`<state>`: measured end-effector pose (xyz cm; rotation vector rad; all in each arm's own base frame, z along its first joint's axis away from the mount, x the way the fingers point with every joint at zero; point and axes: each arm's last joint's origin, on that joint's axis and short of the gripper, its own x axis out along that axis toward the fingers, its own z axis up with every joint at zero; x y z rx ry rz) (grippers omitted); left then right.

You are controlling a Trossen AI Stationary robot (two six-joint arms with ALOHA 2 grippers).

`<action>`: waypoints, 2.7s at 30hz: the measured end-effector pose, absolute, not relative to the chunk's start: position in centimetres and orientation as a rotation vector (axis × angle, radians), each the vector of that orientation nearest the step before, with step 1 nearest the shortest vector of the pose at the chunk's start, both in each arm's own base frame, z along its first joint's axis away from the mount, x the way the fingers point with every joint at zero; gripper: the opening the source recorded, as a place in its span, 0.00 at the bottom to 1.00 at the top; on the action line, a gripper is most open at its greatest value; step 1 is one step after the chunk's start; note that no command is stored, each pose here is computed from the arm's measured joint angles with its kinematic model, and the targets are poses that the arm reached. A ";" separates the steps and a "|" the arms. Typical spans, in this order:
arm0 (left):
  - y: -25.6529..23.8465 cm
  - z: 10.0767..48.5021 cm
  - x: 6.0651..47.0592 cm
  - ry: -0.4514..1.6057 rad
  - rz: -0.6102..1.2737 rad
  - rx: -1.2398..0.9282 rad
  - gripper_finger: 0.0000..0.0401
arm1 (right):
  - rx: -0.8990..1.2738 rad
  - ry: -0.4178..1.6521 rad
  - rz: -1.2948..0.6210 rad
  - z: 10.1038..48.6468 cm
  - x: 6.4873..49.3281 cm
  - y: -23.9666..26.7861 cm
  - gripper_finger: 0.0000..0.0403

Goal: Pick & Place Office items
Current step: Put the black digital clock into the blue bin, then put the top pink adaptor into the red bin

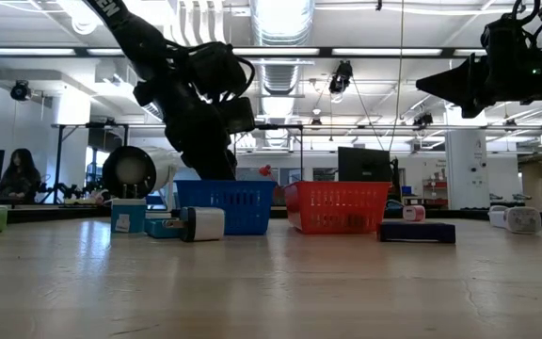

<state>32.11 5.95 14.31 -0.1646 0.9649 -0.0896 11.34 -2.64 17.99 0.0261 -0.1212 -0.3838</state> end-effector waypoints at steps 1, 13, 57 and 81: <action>6.0 14.3 32.1 0.965 -0.088 -0.167 0.80 | 0.026 -0.121 -0.384 18.0 11.3 -2.6 0.02; 6.2 15.4 32.6 0.984 -0.055 -0.120 0.80 | 0.028 -0.122 -0.383 18.0 11.3 -2.6 0.02; 4.1 27.2 21.6 0.179 0.063 0.124 0.85 | 0.002 -0.115 -0.379 18.0 11.4 -2.6 0.02; 2.7 21.3 12.3 0.087 0.221 0.316 0.05 | -0.019 -0.033 -0.409 17.2 11.8 -2.8 0.02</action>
